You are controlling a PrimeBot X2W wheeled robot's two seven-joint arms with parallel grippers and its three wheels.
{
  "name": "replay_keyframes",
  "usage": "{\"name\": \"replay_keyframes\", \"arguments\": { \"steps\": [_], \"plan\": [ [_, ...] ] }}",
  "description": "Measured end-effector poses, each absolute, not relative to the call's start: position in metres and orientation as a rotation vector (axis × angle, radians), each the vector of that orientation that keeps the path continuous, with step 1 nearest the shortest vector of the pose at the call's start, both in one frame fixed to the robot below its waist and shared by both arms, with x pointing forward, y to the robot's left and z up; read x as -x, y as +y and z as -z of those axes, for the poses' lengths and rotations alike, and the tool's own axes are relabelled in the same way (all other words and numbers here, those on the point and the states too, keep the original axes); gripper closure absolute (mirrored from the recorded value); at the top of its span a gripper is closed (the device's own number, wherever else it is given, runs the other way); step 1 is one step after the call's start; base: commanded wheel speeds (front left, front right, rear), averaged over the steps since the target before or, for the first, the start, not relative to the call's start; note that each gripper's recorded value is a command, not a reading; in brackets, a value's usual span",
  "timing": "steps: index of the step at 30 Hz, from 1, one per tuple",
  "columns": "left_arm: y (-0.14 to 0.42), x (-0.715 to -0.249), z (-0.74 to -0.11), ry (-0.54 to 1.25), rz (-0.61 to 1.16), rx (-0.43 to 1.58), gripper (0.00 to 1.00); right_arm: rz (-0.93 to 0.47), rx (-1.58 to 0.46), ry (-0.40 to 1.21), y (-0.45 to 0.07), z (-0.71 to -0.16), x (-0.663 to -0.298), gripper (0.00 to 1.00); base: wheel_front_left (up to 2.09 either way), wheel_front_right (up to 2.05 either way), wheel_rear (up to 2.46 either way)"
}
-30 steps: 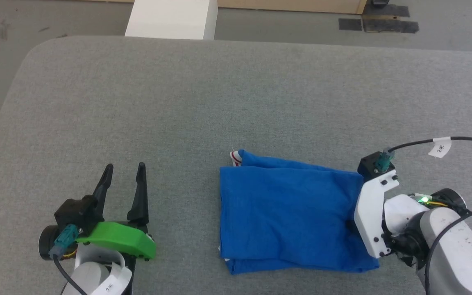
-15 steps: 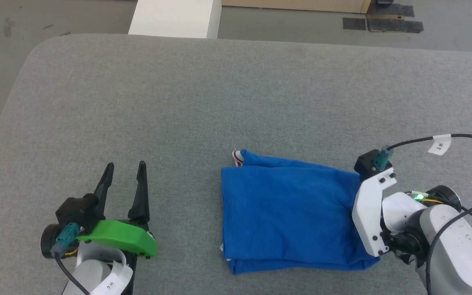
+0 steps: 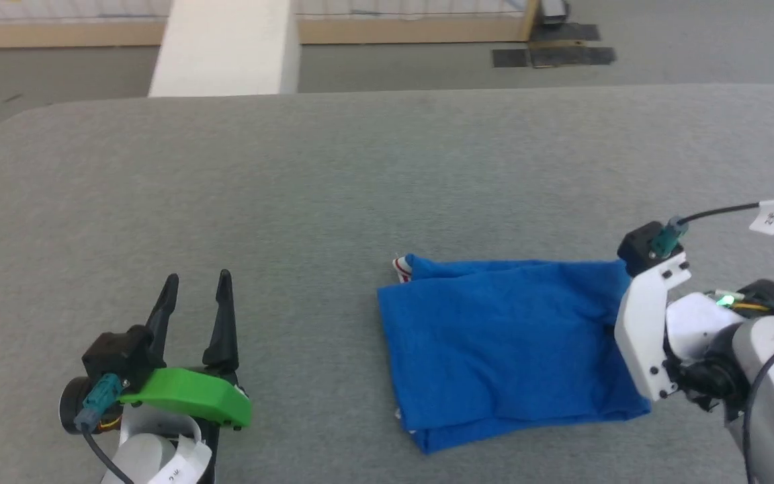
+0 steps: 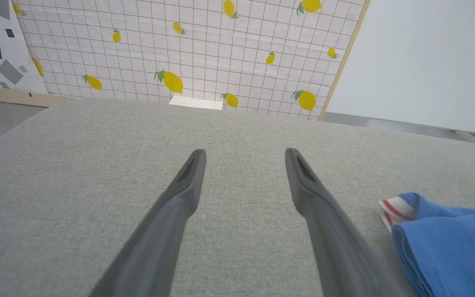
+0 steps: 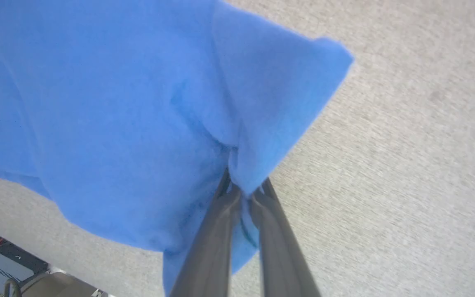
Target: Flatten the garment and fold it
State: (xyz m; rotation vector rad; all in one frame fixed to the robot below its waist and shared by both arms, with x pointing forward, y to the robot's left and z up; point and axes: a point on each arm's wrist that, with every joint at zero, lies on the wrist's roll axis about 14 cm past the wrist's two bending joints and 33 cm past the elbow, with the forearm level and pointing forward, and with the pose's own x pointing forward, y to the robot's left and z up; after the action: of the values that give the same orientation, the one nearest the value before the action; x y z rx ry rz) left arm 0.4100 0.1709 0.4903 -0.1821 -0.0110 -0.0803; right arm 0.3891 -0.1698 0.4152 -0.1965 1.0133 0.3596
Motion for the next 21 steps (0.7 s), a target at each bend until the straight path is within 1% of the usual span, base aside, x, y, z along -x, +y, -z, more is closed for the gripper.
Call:
{"name": "replay_keyframes", "arguments": {
  "steps": [7,15,21],
  "plan": [
    [0.120,-0.434,-0.490,0.001,0.230,0.192,0.00,-0.183,0.165,1.005,-0.235,-0.431,-0.376,1.00,0.00,0.00,0.00],
    [0.061,-0.463,-0.490,0.009,0.397,0.199,0.00,0.052,0.093,1.019,-0.312,-0.434,-0.348,1.00,0.00,0.00,0.00],
    [0.045,-0.487,-0.482,0.012,0.442,0.197,0.00,0.216,0.098,1.024,-0.368,-0.438,-0.345,1.00,0.00,0.00,0.00]
  ]
}}
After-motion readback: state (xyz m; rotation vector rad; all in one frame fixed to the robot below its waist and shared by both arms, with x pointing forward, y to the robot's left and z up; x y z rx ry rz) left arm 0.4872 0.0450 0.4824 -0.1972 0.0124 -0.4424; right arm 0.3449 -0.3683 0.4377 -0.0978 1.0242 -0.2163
